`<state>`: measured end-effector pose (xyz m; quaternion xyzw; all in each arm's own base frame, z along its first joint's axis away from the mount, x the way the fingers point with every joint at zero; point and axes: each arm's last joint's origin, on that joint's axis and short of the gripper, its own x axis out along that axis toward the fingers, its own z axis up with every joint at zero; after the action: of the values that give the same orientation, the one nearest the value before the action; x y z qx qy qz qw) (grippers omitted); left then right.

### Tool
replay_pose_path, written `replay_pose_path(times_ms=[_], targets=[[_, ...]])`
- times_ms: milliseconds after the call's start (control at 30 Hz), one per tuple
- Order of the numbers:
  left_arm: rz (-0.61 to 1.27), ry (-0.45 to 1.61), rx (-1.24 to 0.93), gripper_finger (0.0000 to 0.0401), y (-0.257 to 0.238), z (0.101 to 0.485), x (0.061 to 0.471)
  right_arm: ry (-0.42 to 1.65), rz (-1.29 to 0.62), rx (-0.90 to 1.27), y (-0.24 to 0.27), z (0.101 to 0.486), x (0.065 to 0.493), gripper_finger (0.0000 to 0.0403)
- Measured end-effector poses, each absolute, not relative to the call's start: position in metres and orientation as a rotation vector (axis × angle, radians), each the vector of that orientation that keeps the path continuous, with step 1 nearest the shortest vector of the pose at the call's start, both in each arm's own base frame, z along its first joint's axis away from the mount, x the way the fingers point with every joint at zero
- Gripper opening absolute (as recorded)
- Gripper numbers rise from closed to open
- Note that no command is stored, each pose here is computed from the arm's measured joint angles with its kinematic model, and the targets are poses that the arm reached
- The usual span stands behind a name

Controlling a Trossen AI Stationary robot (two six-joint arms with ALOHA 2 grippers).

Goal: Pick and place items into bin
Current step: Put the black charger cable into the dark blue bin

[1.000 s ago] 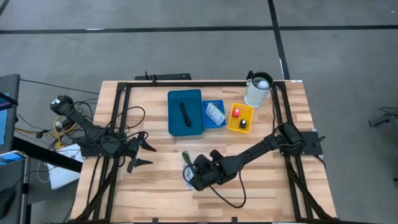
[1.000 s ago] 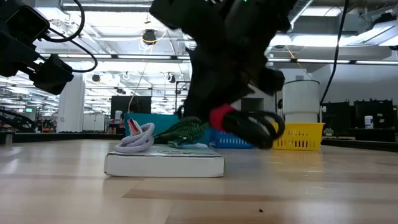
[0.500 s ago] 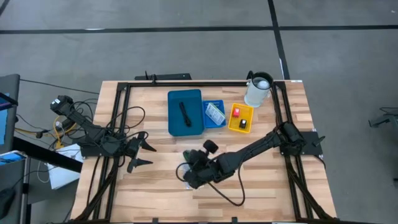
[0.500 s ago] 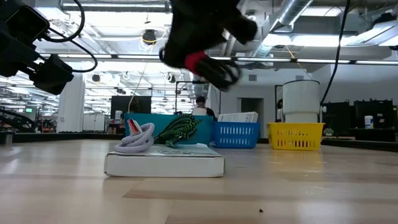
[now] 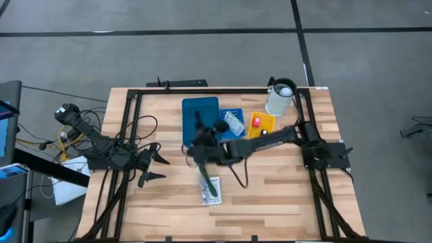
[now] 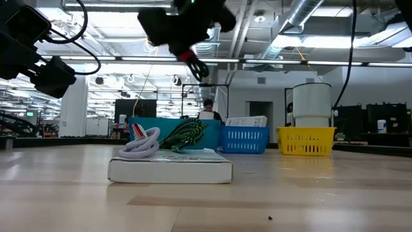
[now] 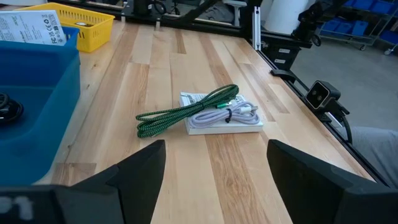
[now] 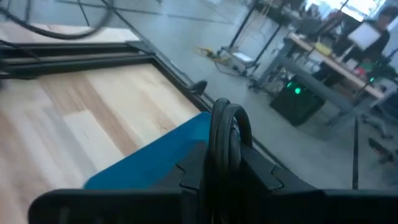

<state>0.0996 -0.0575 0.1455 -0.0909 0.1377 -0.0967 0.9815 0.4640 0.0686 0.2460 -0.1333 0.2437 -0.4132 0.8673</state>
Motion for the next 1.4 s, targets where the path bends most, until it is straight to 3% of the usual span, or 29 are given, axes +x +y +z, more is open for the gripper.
replay_pose_path(times_ms=[400, 800, 1067, 1400], targets=[[-0.194, 0.277, -0.183, 0.0270, -0.057, 0.146, 0.100, 0.540, -0.825, -0.125, -0.014, 0.236, 0.480, 0.0061], [-0.194, 0.277, -0.183, 0.0270, -0.057, 0.145, 0.100, 0.578, -0.828, -0.093, -0.018, 0.217, 0.484, 0.0155], [-0.194, 0.277, -0.183, 0.0270, -0.057, 0.145, 0.100, 0.642, -0.795, -0.089, 0.012, 0.212, 0.477, 0.0204], [-0.194, 0.278, -0.183, 0.0270, -0.057, 0.145, 0.100, 0.725, -0.689, 0.010, 0.098, 0.200, 0.453, 0.0194]])
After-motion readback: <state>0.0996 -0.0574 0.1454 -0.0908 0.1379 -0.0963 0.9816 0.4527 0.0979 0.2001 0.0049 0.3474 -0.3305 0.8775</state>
